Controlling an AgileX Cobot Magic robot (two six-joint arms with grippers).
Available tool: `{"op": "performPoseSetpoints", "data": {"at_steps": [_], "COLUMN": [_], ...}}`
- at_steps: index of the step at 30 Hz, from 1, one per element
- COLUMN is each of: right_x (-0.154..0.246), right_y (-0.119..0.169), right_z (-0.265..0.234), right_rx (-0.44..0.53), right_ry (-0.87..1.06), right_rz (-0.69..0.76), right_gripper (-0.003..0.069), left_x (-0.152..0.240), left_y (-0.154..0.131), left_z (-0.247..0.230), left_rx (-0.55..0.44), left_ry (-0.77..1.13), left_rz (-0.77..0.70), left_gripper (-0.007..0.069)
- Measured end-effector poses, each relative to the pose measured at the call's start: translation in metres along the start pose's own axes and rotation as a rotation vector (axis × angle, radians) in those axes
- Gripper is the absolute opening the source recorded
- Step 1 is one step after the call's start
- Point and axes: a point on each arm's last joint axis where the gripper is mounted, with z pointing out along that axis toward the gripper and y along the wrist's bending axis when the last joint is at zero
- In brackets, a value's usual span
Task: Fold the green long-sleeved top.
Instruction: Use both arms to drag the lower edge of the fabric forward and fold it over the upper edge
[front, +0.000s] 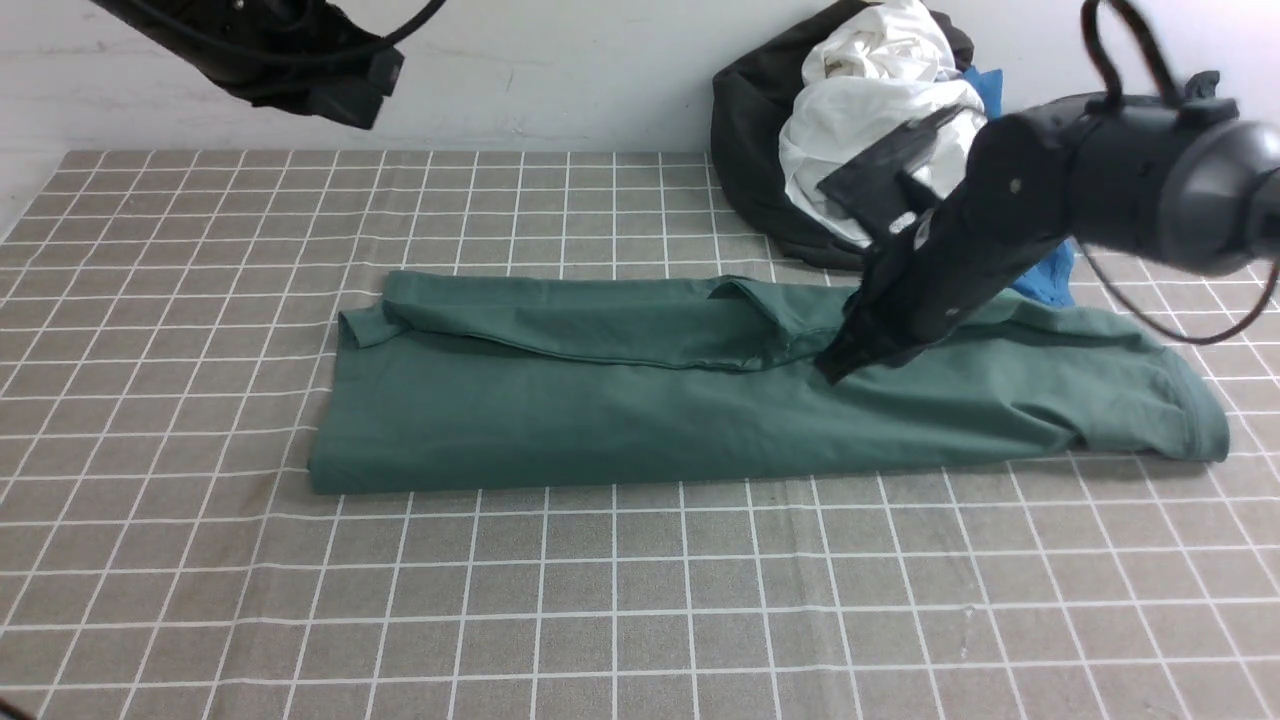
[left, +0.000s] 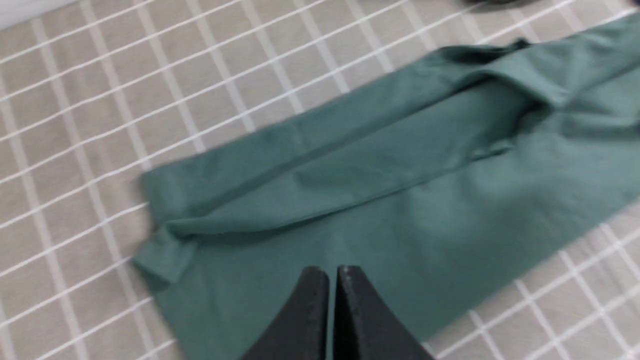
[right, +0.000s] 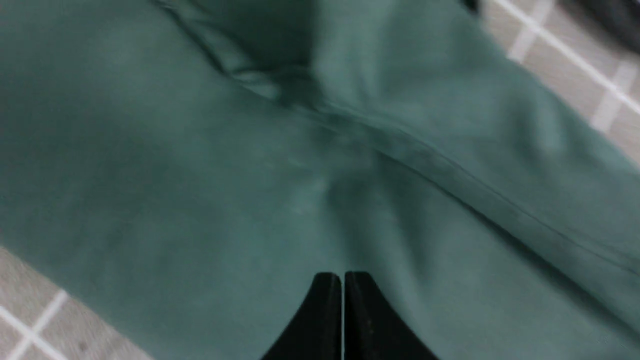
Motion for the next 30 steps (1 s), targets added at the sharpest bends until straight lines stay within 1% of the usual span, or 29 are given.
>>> {"op": "performPoseSetpoints", "data": {"at_steps": [2, 5, 6, 8, 9, 10, 11, 13, 15, 17, 18, 20, 23, 27, 30], "right_x": [0.003, 0.007, 0.004, -0.001, 0.000, -0.005, -0.010, -0.023, -0.037, -0.046, -0.047, -0.045, -0.036, -0.015, -0.002], "right_y": [0.003, 0.004, 0.002, -0.008, -0.008, -0.015, -0.020, -0.037, -0.056, -0.077, -0.086, -0.097, -0.102, -0.086, -0.073], "right_z": [0.026, 0.056, 0.059, 0.071, 0.073, 0.077, 0.078, 0.072, 0.057, 0.042, 0.036, 0.030, 0.024, 0.028, 0.037], "right_rx": [-0.034, -0.034, -0.003, 0.094, 0.101, 0.162, 0.195, 0.267, 0.301, 0.301, 0.277, 0.196, 0.032, -0.191, -0.309], "right_ry": [-0.033, -0.087, -0.130, -0.231, -0.237, -0.309, -0.358, -0.483, -0.573, -0.622, -0.616, -0.555, -0.406, -0.167, -0.039], "right_rz": [0.001, 0.021, 0.028, 0.043, 0.047, 0.083, 0.116, 0.242, 0.339, 0.419, 0.443, 0.461, 0.453, 0.410, 0.378], "right_gripper": [-0.0011, -0.0014, -0.0013, -0.0013, -0.0013, -0.0013, -0.0013, -0.0013, -0.0010, -0.0003, 0.0001, 0.0006, 0.0010, 0.0010, 0.0010], "left_x": [0.012, 0.030, 0.037, 0.050, 0.052, 0.057, 0.060, 0.066, 0.069, 0.073, 0.075, 0.080, 0.089, 0.097, 0.096], "left_y": [-0.010, -0.015, -0.016, -0.016, -0.016, -0.015, -0.015, -0.011, -0.008, -0.003, 0.000, 0.005, 0.013, 0.021, 0.017], "left_z": [-0.004, -0.002, 0.001, 0.008, 0.009, 0.014, 0.018, 0.027, 0.038, 0.052, 0.060, 0.077, 0.107, 0.151, 0.180], "left_rx": [0.054, 0.085, 0.091, 0.102, 0.103, 0.105, 0.104, 0.099, 0.099, 0.100, 0.101, 0.106, 0.123, 0.159, 0.191], "left_ry": [-0.014, 0.011, 0.028, 0.069, 0.072, 0.091, 0.098, 0.116, 0.131, 0.147, 0.156, 0.173, 0.198, 0.226, 0.233], "left_rz": [0.003, -0.009, -0.016, -0.034, -0.035, -0.046, -0.051, -0.065, -0.078, -0.098, -0.110, -0.141, -0.201, -0.198, -0.143], "left_gripper": [-0.0008, -0.0008, -0.0008, -0.0008, -0.0008, -0.0008, -0.0008, -0.0008, -0.0008, -0.0008, -0.0008, -0.0008, -0.0008, -0.0008, -0.0008]}}
